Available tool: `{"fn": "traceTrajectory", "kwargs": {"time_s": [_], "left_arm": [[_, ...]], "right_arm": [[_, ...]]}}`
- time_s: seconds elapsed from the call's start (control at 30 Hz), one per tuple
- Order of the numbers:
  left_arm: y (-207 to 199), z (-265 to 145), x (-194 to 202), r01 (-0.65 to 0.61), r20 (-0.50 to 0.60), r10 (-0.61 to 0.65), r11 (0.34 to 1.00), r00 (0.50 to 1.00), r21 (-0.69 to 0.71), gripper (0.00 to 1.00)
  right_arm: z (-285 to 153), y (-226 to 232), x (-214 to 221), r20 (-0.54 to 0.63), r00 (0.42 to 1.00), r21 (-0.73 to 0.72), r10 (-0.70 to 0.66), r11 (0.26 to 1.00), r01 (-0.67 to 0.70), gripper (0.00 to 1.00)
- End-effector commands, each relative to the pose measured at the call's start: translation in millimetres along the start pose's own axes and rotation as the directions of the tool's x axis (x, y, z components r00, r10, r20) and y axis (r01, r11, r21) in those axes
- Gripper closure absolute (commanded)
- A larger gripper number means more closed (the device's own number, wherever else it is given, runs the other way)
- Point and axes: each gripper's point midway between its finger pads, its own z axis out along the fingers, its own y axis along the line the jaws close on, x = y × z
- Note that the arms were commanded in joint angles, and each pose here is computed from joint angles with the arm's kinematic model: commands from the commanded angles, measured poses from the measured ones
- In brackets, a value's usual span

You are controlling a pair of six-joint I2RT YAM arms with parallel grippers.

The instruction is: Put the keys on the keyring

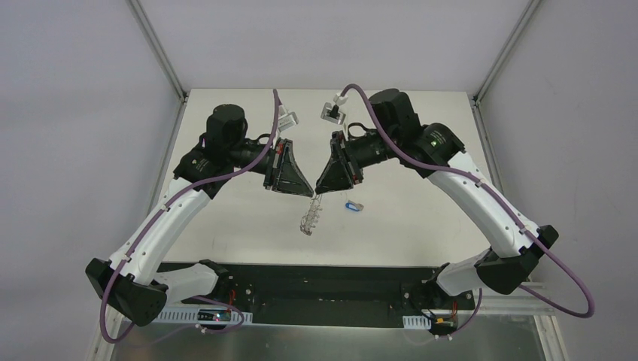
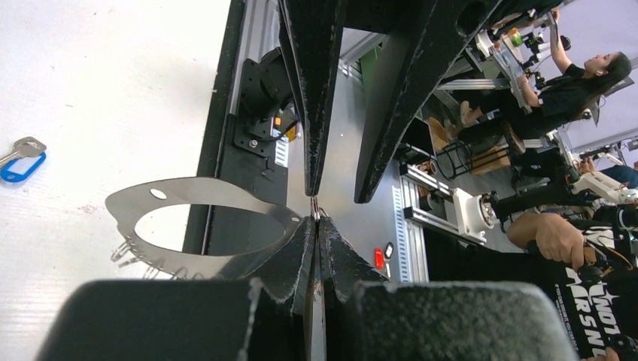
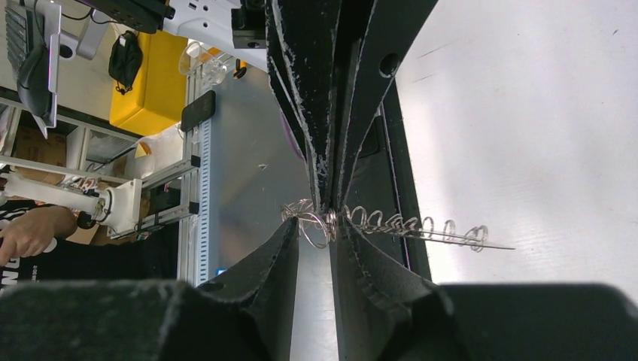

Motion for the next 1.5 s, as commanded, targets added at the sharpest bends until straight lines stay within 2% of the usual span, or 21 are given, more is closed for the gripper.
{"fn": "traceTrajectory", "kwargs": {"time_s": [0.0,0.7,0.9,0.97,1.0,1.17,1.2,1.27,1.47], "left_arm": [[-27,-4,-10,-0.112,0.015,0.111,0.992,0.994,0.050,1.00],[-35,-7,-8,-0.143,0.021,0.142,0.988,0.990,0.057,1.00],[-32,-6,-9,-0.142,0.024,0.141,0.989,0.990,0.048,1.00],[-32,-7,-9,-0.143,0.027,0.142,0.989,0.989,0.042,1.00],[-32,-7,-9,-0.145,0.028,0.144,0.989,0.989,0.040,1.00],[-29,-7,-12,-0.151,0.043,0.150,0.988,0.988,0.011,1.00],[-28,-7,-13,-0.152,0.048,0.152,0.988,0.987,-0.001,0.97],[-26,-8,-16,-0.157,0.068,0.159,0.987,0.985,-0.037,0.73],[-38,-16,-23,-0.236,0.131,0.246,0.968,0.960,-0.086,0.53]], "right_arm": [[2,5,5,-0.015,1.000,-0.012,-0.021,1.000,0.021,0.73],[9,-4,7,-0.026,0.999,0.027,-0.022,0.999,0.022,0.73],[11,0,9,-0.033,0.999,0.002,-0.018,1.000,0.018,0.81],[12,1,9,-0.037,0.999,-0.005,-0.022,1.000,0.022,0.91],[12,2,10,-0.039,0.999,-0.009,-0.028,1.000,0.027,1.00],[14,11,15,-0.017,0.998,-0.047,-0.058,0.997,0.057,1.00],[13,10,12,0.012,0.998,-0.037,-0.065,0.997,0.066,1.00],[10,8,8,0.059,0.995,0.004,-0.078,0.997,0.078,1.00],[-4,9,-10,0.253,0.964,0.127,-0.080,0.991,0.049,1.00]]}}
